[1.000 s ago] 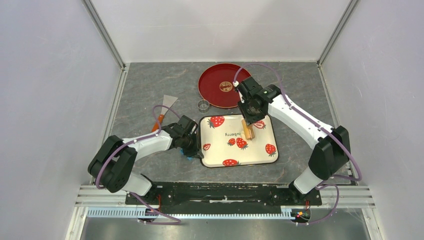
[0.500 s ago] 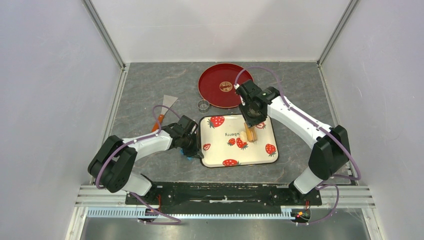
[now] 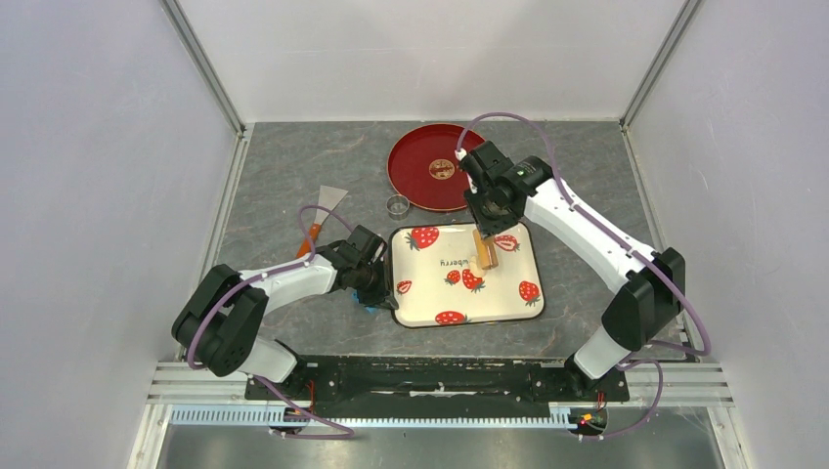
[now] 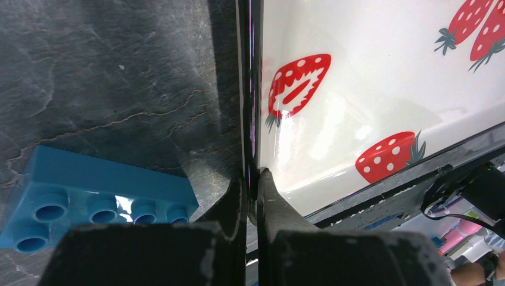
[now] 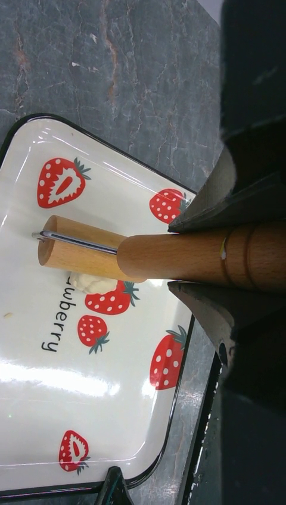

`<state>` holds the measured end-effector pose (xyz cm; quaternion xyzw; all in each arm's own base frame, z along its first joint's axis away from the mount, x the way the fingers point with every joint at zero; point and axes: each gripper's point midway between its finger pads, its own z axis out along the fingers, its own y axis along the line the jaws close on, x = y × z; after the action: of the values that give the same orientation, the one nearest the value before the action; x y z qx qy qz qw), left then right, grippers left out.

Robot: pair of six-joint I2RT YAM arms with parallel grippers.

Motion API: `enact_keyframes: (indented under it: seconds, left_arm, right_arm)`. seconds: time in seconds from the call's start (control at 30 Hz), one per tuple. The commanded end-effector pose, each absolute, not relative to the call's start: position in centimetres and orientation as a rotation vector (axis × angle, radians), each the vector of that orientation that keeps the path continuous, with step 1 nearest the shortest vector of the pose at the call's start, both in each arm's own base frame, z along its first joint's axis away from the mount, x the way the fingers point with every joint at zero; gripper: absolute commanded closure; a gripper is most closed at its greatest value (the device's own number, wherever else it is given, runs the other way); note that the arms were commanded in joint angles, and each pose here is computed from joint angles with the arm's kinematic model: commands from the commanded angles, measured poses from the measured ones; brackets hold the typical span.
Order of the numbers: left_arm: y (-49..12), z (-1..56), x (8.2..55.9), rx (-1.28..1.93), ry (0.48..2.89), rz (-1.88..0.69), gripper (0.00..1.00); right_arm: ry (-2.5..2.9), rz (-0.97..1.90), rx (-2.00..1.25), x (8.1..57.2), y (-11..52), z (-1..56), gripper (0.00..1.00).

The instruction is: Roll out the dumpling wrappers from the dough

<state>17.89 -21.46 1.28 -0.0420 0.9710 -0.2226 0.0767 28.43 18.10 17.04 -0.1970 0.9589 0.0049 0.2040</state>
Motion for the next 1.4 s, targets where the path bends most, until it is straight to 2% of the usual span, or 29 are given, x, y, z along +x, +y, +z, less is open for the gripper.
enact_keyframes:
  seconds: [0.0, 1.37]
  left_arm:
    - [-17.2, -2.7, 15.5, -0.135, 3.025, -0.345, 0.98]
    - [-17.2, -2.7, 15.6, -0.137, 3.024, -0.343, 0.98]
  right_arm:
    - [2.673, 0.078, -0.568, 28.3, 19.2, 16.5, 1.0]
    - [2.712, 0.23, -0.628, 25.9, 21.9, 12.9, 1.0]
